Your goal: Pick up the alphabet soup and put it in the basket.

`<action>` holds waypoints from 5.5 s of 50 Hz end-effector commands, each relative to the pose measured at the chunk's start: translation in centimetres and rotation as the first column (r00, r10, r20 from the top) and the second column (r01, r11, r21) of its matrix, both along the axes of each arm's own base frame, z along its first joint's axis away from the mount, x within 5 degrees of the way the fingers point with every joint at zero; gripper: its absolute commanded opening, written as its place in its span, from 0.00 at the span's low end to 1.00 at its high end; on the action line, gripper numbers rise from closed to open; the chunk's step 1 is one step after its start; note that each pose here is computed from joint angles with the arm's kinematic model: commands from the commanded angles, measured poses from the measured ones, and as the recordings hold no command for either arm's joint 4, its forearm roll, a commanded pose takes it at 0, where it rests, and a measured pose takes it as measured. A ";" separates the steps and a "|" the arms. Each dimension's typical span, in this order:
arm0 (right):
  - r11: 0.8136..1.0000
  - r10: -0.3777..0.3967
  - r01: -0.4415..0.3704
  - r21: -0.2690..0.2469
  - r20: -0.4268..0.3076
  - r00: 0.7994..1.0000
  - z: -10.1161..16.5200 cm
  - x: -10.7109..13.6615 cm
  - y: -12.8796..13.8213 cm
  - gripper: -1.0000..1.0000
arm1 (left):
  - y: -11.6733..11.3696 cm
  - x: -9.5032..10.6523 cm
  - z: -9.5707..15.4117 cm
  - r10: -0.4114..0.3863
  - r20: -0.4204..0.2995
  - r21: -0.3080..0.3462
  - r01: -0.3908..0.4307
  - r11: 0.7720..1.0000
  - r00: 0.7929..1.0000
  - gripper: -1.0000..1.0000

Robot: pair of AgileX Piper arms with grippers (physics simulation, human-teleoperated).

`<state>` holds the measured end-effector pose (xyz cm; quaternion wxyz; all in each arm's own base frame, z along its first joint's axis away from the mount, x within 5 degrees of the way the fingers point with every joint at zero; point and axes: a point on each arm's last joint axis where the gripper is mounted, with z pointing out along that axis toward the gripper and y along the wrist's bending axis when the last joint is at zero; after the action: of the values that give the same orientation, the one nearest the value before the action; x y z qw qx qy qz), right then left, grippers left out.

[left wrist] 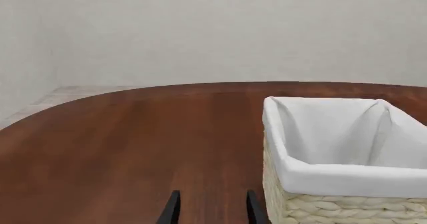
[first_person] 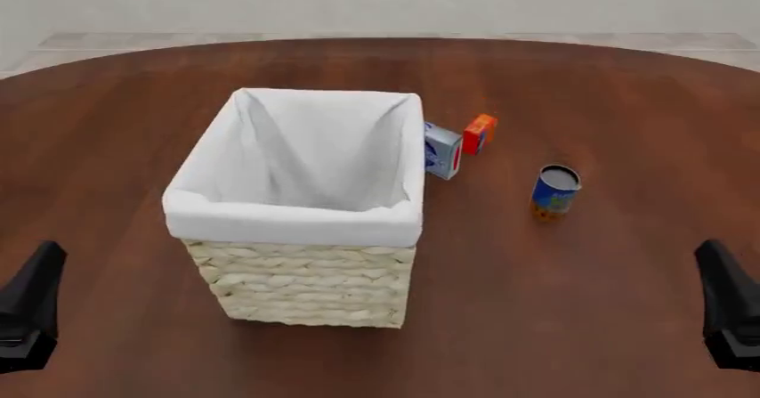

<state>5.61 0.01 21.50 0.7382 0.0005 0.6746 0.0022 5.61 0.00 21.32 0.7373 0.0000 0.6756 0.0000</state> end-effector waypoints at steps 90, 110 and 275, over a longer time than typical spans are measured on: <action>0.990 0.071 -0.087 -0.107 -0.140 0.988 0.7 10.6 1.4 1.00 | 0.0 0.0 0.0 0.000 0.000 0.000 0.000 1.000 1.000 1.00; 0.988 0.076 -0.100 -0.121 -0.190 0.979 -0.1 12.7 1.7 1.00 | 0.0 0.0 0.0 0.000 0.000 0.000 0.000 1.000 1.000 1.00; 0.969 0.073 -0.151 -0.196 -0.358 0.931 -2.3 22.4 2.8 1.00 | 0.0 0.0 0.0 0.000 0.000 0.000 0.000 1.000 1.000 1.00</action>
<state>27.60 2.79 19.06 0.6020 -0.1190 0.7891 -0.0294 5.61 0.00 21.32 0.7373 0.0000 0.6756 0.0000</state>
